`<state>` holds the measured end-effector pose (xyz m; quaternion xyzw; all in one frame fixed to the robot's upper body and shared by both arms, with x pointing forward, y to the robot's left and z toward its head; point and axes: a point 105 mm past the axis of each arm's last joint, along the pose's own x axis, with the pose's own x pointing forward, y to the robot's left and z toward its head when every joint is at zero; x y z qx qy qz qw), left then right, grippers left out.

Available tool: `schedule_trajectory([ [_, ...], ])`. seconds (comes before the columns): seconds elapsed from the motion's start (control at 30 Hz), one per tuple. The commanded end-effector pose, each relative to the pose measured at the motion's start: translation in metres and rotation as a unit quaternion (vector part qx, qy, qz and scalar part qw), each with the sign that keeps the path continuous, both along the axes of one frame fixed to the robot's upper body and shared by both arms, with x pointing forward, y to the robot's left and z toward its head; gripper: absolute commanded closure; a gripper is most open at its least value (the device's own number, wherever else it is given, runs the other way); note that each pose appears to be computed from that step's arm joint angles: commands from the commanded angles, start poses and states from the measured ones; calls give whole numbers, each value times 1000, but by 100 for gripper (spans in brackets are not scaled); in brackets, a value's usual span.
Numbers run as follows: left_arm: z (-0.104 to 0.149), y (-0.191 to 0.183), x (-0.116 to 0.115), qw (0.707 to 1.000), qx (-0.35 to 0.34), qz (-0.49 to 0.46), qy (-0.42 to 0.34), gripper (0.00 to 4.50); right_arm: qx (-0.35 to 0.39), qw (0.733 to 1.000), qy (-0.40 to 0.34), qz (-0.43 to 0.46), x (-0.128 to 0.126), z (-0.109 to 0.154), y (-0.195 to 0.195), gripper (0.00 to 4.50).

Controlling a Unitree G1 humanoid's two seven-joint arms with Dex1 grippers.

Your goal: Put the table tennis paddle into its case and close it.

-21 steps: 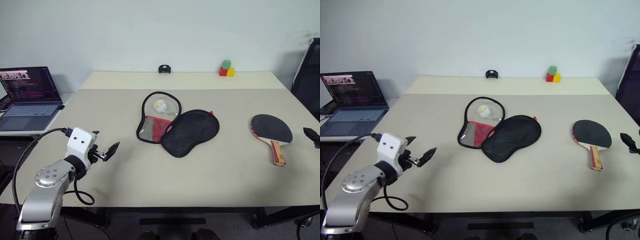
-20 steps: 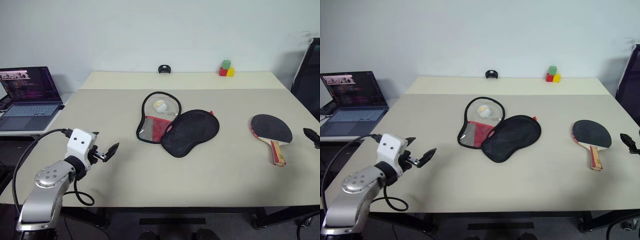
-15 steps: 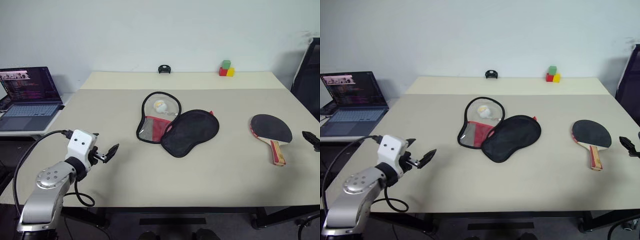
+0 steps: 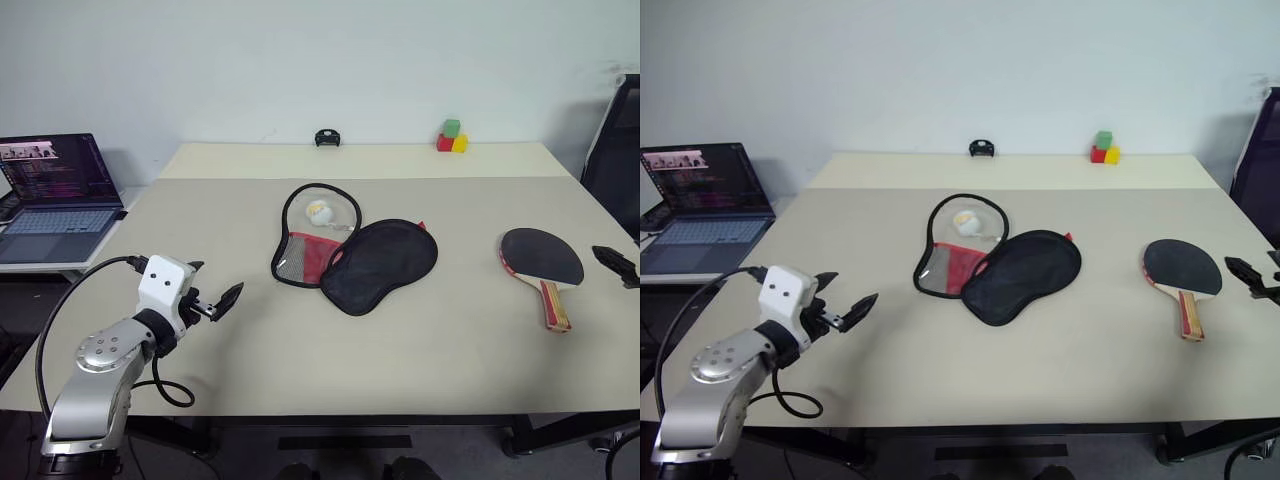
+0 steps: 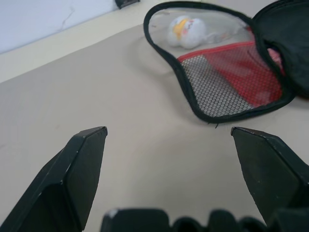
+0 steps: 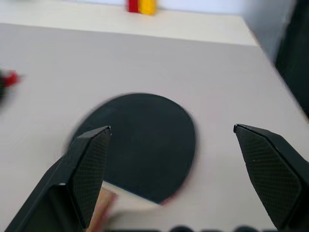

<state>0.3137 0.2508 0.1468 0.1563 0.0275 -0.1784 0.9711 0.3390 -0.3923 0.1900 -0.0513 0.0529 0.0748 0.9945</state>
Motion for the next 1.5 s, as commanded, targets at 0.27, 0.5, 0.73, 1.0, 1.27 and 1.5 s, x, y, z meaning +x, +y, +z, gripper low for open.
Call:
schedule_trajectory([
  [0.27,27,-6,22,998,2,-51,-41,0,5,992,-30,124,4,23,90,4],
  [0.5,27,-6,23,998,2,-54,-43,0,8,992,-26,121,2,23,93,4],
  [0.73,37,-43,40,986,0,-164,-22,0,45,973,55,221,20,-17,196,4],
  [1.0,41,-41,37,984,7,-174,-23,0,47,968,85,231,36,-27,213,4],
  [1.27,36,-33,23,983,14,-182,3,0,55,957,134,251,39,-39,228,4],
  [1.5,37,-37,17,979,11,-205,18,0,42,955,165,241,42,-48,228,4],
])
